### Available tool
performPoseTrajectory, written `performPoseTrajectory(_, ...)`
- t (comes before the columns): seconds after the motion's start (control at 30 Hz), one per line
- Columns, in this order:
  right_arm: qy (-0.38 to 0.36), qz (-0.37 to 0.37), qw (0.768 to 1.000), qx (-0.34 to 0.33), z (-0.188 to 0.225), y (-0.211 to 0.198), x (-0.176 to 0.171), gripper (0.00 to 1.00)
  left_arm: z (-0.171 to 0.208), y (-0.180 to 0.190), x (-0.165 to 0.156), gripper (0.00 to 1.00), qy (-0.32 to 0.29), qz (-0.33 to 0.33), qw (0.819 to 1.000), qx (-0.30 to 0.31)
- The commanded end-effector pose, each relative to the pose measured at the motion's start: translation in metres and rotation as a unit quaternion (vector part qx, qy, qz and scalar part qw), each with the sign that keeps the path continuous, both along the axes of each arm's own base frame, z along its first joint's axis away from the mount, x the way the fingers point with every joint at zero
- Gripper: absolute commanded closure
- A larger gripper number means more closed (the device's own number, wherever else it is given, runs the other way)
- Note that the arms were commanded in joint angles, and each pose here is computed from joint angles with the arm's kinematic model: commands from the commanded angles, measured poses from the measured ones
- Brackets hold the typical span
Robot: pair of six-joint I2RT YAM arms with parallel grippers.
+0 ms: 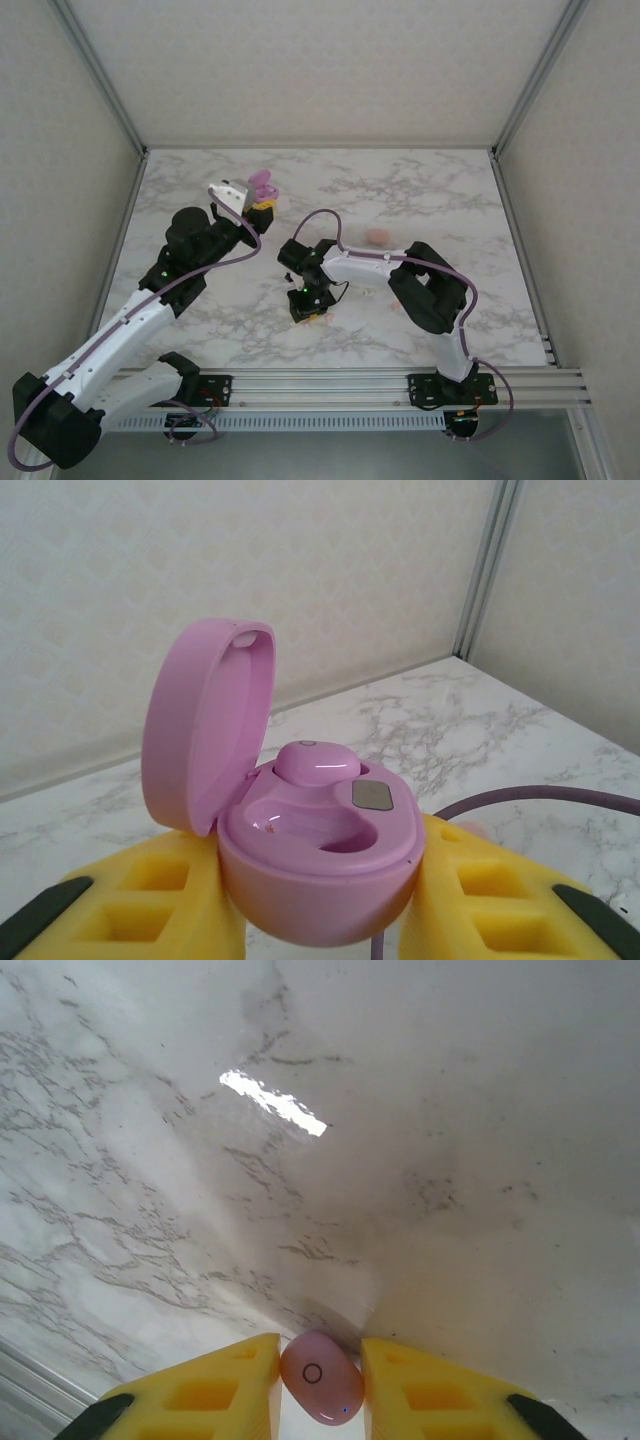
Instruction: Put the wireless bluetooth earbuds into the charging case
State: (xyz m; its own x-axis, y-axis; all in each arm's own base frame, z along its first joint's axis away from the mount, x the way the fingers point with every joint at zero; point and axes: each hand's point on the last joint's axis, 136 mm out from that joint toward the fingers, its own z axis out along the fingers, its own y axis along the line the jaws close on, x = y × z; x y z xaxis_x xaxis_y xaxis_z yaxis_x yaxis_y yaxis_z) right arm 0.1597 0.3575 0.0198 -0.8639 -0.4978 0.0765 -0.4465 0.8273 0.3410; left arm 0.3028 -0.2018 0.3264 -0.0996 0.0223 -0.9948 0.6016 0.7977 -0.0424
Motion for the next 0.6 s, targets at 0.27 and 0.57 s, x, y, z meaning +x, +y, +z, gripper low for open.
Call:
performPoseTrajectory(0.27, 0.025, 0.036, 0.999, 0.002, -0.005, 0.002, -0.016, 0.69, 0.021, 0.004, 0.003, 0.7, -0.017, 0.011, 1.0, -0.019)
performPoseTrajectory(0.57, 0.023, 0.039, 0.999, -0.012, -0.012, 0.001, -0.015, 0.73, 0.021, 0.004, 0.003, 0.7, -0.016, 0.01, 1.0, -0.018)
